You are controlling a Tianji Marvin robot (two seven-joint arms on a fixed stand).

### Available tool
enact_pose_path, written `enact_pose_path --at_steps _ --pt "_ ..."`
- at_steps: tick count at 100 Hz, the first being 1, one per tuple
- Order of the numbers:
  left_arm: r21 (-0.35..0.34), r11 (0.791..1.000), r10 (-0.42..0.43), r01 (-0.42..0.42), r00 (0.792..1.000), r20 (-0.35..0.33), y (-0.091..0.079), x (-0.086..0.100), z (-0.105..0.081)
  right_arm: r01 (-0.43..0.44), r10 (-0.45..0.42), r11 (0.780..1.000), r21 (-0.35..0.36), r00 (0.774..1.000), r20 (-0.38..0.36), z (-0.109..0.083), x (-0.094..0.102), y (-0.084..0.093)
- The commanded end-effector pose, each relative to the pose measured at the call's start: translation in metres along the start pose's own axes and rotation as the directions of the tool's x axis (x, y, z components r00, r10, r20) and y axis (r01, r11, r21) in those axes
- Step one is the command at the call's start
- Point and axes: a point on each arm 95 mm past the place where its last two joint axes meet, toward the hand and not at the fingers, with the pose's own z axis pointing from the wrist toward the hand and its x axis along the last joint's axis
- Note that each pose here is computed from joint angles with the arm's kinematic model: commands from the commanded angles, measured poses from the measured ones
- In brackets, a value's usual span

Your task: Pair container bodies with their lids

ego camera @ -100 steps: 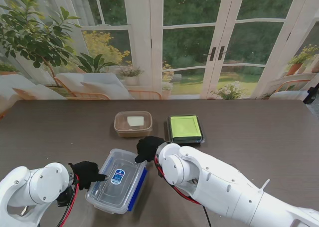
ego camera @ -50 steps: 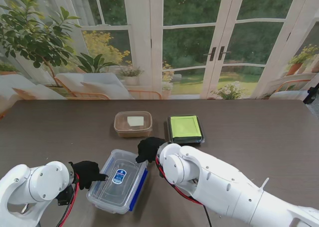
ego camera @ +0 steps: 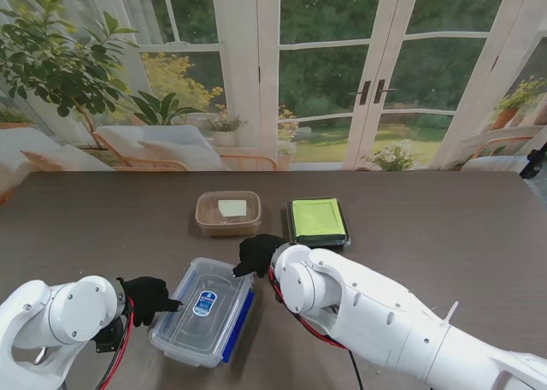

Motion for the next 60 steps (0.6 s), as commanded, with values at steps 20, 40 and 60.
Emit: enact_pose_path --at_steps 20,40,60 --pt "-0.016 1.000 0.026 -0.026 0.999 0.023 -0.002 -0.003 -0.006 -0.028 0.028 1.000 0.005 0.999 0.023 -0.001 -0.006 0.000" --pt "0.002 0.997 0.072 -0.072 0.997 0.029 -0.012 -0.002 -0.013 -0.043 0.044 0.999 -0.020 0.999 0.033 -0.005 -0.012 0.004" --pt "0.125 0.977 0.177 -0.172 0.984 -0.025 -0.028 0.006 -0.019 -0.078 0.080 0.996 -0.048 0.996 0.047 -0.014 -0.024 0.004"
